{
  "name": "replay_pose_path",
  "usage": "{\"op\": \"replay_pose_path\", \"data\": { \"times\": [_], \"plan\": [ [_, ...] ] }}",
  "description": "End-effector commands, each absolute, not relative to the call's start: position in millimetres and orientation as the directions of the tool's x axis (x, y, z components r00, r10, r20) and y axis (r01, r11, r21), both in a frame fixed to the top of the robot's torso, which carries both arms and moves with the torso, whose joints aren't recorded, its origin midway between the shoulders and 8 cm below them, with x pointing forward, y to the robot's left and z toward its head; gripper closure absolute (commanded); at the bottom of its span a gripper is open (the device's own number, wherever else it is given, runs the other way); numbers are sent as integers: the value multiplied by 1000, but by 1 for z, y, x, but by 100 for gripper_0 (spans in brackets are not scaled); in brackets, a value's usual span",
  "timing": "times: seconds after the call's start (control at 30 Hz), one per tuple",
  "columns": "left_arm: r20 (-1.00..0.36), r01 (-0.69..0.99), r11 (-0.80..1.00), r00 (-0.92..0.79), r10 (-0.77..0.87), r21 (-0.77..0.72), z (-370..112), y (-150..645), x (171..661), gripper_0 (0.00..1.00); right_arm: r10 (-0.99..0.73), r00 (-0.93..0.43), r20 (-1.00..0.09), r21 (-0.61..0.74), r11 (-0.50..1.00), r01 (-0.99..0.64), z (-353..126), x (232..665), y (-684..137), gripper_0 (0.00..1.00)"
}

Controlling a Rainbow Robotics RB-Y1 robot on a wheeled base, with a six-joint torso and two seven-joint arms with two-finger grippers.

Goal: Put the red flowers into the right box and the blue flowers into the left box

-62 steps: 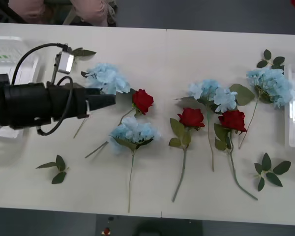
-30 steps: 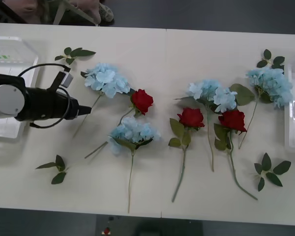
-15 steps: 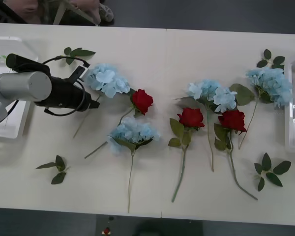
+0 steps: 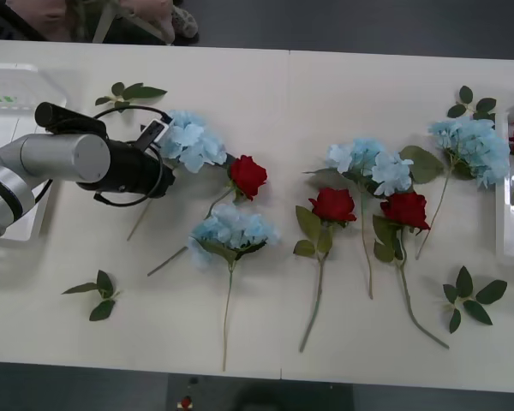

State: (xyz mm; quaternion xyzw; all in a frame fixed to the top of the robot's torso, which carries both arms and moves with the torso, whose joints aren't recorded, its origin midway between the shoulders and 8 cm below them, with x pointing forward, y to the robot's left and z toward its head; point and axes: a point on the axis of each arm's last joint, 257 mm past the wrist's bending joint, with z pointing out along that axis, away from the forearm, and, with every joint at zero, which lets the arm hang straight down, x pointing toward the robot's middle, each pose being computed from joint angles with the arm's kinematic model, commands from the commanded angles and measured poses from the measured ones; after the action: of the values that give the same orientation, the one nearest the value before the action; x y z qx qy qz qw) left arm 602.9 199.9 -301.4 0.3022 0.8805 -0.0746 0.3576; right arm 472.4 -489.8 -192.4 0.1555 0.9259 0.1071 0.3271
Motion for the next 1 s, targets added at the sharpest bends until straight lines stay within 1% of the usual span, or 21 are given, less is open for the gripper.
{"op": "replay_pose_path", "data": {
  "times": [0.03, 0.2, 0.3, 0.37, 0.5, 0.57, 0.73, 0.9, 0.93, 1.0],
  "plan": [
    [-667, 620, 769, -508, 545, 156, -289, 197, 612, 100, 307, -735, -604, 296, 943, 150, -190, 502, -445, 0],
    [-661, 622, 763, -500, 560, 175, -289, 200, 613, 100, 325, -744, -584, 299, 938, 175, -207, 522, -407, 0],
    [-661, 623, 761, -496, 562, 180, -288, 200, 613, 100, 312, -755, -577, 275, 944, 180, -217, 527, -393, 0],
    [-665, 620, 762, -490, 564, 189, -280, 207, 615, 100, 341, -754, -562, 282, 936, 213, -225, 529, -386, 0],
    [-684, 624, 758, -471, 557, 188, -243, 220, 613, 100, 379, -753, -538, 292, 922, 255, -240, 529, -373, 0],
    [-684, 648, 741, -461, 565, 176, -208, 222, 603, 100, 371, -754, -542, 267, 927, 263, -248, 531, -371, 0],
    [-654, 686, 716, -481, 583, 134, -139, 245, 571, 100, 375, -738, -560, 258, 926, 275, -264, 544, -368, 0],
    [-613, 637, 763, -559, 558, 114, -101, 315, 541, 100, 373, -730, -572, 250, 928, 278, -277, 556, -368, 0],
    [-609, 595, 796, -592, 528, 112, -93, 347, 534, 100, 373, -732, -570, 246, 928, 281, -282, 557, -369, 0],
    [-609, 539, 836, -630, 481, 102, -88, 382, 524, 100, 371, -732, -572, 239, 929, 284, -286, 558, -370, 0]
  ]
}}
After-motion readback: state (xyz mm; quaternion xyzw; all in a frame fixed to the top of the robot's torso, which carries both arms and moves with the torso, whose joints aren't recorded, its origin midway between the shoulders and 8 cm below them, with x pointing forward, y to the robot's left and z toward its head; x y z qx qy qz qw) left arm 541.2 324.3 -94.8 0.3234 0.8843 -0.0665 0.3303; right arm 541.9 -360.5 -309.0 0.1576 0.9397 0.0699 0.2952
